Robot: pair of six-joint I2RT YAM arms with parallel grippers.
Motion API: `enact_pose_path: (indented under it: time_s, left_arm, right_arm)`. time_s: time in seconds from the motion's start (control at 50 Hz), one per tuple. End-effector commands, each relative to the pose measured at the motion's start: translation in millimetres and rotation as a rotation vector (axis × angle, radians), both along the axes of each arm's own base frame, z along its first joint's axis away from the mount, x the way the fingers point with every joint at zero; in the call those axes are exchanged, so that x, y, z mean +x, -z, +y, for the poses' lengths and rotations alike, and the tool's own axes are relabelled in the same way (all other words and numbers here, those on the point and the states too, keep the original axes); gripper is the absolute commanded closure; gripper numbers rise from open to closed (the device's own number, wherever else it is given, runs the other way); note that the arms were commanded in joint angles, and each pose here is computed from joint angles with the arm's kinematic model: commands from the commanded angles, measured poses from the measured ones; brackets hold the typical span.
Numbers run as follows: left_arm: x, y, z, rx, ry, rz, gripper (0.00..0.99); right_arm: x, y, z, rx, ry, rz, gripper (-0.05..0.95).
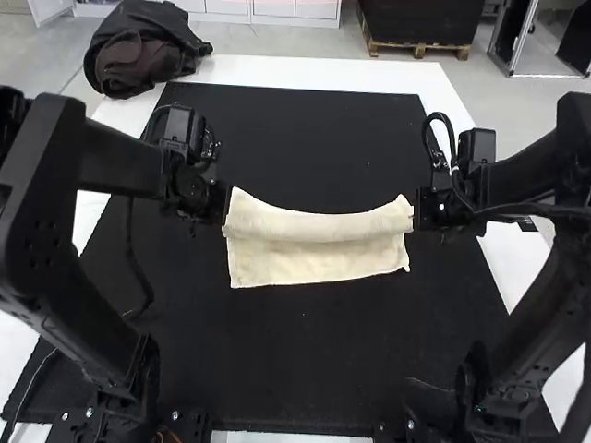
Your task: Fold the towel.
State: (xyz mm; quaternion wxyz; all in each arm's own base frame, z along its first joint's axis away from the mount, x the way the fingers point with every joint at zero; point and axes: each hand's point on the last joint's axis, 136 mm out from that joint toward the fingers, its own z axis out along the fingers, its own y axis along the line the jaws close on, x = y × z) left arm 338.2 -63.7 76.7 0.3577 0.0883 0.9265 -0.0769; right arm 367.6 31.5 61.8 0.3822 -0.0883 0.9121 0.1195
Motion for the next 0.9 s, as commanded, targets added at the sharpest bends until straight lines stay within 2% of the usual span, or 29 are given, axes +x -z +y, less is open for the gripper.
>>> enact_pose_path:
  time_s: [0.0,0.28,0.6,0.68,0.88]
  left_arm:
    - [-3,-7,3.8,0.011,-0.004,-0.029,0.969]
    - [-17,1,6.0,0.019,-0.002,-0.024,0.969]
    - [-23,15,9.0,0.050,0.005,-0.021,0.969]
    - [-23,18,14.1,0.093,0.006,-0.032,0.969]
    - [-30,39,19.2,0.142,0.022,-0.005,0.970]
  right_arm:
    - [-1,-13,-5,0.003,0.008,-0.037,0.92]
    - [-14,-9,-3,0.017,0.012,-0.014,0.92]
    - [-34,14,-1,0.039,0.025,0.051,0.92]
    - [-38,21,-1,0.040,0.028,0.065,0.92]
    - [-47,42,-2,0.053,0.031,0.131,0.92]
